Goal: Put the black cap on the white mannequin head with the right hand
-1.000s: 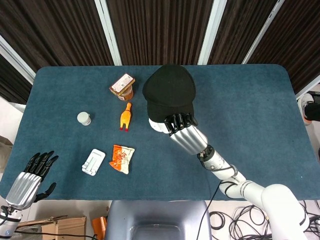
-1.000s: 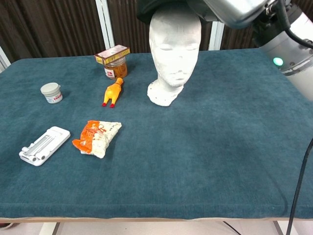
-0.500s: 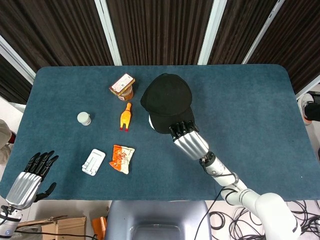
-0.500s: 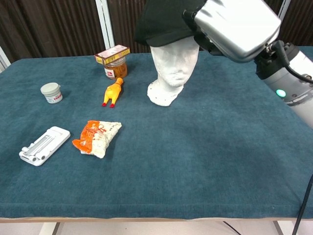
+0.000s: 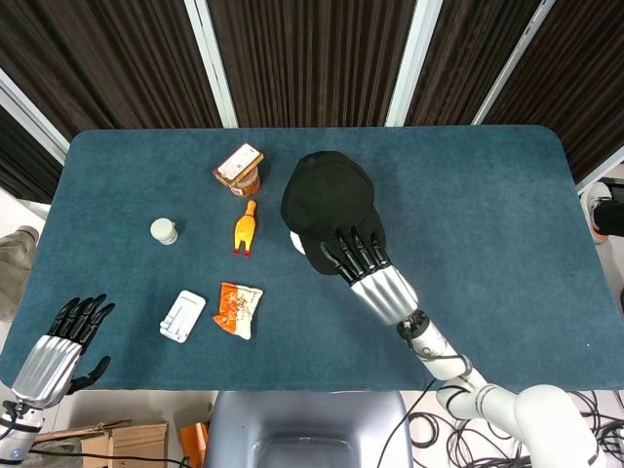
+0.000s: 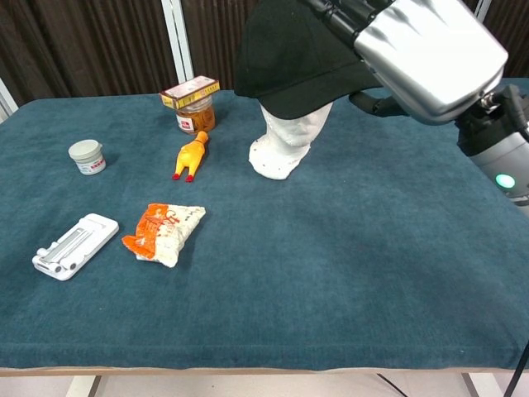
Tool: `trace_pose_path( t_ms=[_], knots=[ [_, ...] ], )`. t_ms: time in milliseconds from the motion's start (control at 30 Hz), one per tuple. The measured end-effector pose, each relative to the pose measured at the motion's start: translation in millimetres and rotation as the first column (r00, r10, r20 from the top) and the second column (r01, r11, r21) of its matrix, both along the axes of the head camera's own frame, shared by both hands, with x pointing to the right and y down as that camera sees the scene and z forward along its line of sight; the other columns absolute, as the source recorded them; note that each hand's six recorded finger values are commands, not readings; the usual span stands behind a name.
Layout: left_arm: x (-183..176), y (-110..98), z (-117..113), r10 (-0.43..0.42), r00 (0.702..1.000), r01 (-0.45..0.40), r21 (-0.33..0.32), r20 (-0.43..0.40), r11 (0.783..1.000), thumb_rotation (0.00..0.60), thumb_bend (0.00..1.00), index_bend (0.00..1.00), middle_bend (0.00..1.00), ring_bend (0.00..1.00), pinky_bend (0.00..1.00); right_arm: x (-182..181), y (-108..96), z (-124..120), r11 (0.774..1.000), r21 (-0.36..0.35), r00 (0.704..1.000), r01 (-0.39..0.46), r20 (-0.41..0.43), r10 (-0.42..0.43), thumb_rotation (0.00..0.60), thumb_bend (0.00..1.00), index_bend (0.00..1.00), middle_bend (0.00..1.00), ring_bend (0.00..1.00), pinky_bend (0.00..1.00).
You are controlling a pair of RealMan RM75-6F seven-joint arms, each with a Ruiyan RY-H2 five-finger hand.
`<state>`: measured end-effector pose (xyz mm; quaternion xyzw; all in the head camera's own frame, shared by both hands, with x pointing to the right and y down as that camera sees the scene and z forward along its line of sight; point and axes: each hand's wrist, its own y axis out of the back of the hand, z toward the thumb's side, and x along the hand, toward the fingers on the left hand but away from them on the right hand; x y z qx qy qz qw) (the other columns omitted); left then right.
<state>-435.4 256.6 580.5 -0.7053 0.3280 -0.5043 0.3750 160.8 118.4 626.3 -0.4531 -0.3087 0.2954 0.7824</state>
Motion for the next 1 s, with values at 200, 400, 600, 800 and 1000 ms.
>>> trace_pose_path(
  t_ms=[200,400,600,800,1000],
  knots=[
    [-0.6,0.0,-1.2,-0.002,1.000,0.002,0.002,-0.002,1.000,0.600,0.37,0.00,0.00,0.00,0.00,22.0,12.8,-19.8,0.996,-0.065,0.994,-0.054,0.089,0.060,0.600,0.09,0.00,0.12,0.11,0.30],
    [-3.3,-1.5,-3.6,-0.016,1.000,0.016,0.013,0.000,1.000,0.600,0.37,0.00,0.00,0.00,0.00,76.8,35.8,-54.7,0.964,-0.184,0.962,-0.194,0.157,0.224,0.600,0.09,0.03,0.06,0.02,0.21],
    [-4.7,-0.9,-4.2,-0.017,1.000,0.017,0.025,0.014,1.000,0.600,0.39,0.00,0.00,0.00,0.00,189.6,72.2,-79.5,0.773,-0.367,0.837,-0.518,-0.034,0.545,0.600,0.09,0.00,0.00,0.00,0.14],
    [-1.8,-1.4,-2.7,0.000,1.000,-0.001,0.053,0.019,0.999,0.600,0.40,0.00,0.00,0.00,0.00,257.1,102.1,-73.9,0.581,-0.520,0.710,-0.626,-0.072,0.701,0.600,0.10,0.00,0.00,0.00,0.12],
    [-2.4,0.5,-2.7,0.002,1.000,-0.004,0.056,0.025,0.998,0.600,0.40,0.00,0.00,0.00,0.00,296.2,128.7,-69.9,0.485,-0.596,0.649,-0.639,-0.080,0.757,0.600,0.10,0.00,0.00,0.00,0.12]
  ],
)
